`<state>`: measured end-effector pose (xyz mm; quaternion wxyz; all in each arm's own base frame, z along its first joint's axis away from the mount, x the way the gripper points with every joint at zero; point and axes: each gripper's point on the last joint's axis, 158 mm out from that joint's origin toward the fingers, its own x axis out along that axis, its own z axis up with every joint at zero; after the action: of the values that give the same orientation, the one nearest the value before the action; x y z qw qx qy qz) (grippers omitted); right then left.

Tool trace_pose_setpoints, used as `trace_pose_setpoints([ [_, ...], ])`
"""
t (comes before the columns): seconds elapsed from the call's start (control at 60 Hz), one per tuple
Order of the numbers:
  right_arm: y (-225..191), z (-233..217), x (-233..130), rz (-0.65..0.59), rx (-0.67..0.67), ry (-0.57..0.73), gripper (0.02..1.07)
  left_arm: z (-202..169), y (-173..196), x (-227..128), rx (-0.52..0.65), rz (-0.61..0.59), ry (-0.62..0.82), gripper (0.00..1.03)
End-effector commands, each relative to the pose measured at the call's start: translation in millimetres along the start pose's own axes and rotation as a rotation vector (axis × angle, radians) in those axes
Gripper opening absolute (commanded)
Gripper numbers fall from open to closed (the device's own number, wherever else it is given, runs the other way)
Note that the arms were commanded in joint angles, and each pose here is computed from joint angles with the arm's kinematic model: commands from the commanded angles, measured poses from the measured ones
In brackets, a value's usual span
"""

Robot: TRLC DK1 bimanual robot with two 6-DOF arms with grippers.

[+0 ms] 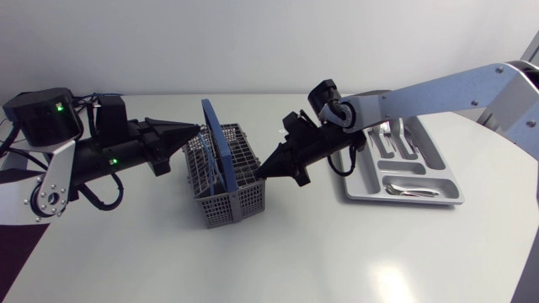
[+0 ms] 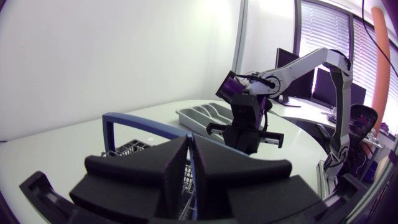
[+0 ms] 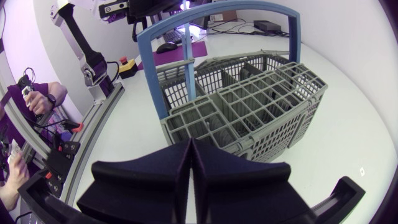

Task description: Unload the cutlery basket into the drawer organizer.

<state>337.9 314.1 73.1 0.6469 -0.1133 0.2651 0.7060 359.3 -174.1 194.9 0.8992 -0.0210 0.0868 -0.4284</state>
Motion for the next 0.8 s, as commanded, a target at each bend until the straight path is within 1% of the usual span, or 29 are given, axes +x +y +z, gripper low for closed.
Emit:
trace_pose_setpoints([
  [0.0,-2.3,-44.7,18.7,0.009,0.119,0.097,0.09,31.8,5.7,-2.0,0.038,0.011,-0.064,0.16],
  [0.333,0.2,-47.2,20.1,0.011,0.121,0.106,0.09,86.6,-3.2,3.1,0.096,-0.016,-0.141,0.16],
  [0.467,-0.1,-46.2,18.5,0.006,0.118,0.107,0.09,108.4,-11.5,-3.2,0.126,-0.021,-0.153,0.16],
  [0.717,0.5,-39.8,13.4,-0.006,0.103,0.099,0.09,132.1,-23.3,-16.1,0.162,-0.018,-0.153,0.15],
  [0.75,-0.4,-36.9,9.3,-0.016,0.098,0.094,0.12,134.8,-25.1,-17.7,0.162,-0.019,-0.153,0.15],
  [0.783,-0.2,-34.4,5.9,-0.022,0.094,0.088,0.2,137.3,-26.3,-19.0,0.162,-0.019,-0.154,0.16],
])
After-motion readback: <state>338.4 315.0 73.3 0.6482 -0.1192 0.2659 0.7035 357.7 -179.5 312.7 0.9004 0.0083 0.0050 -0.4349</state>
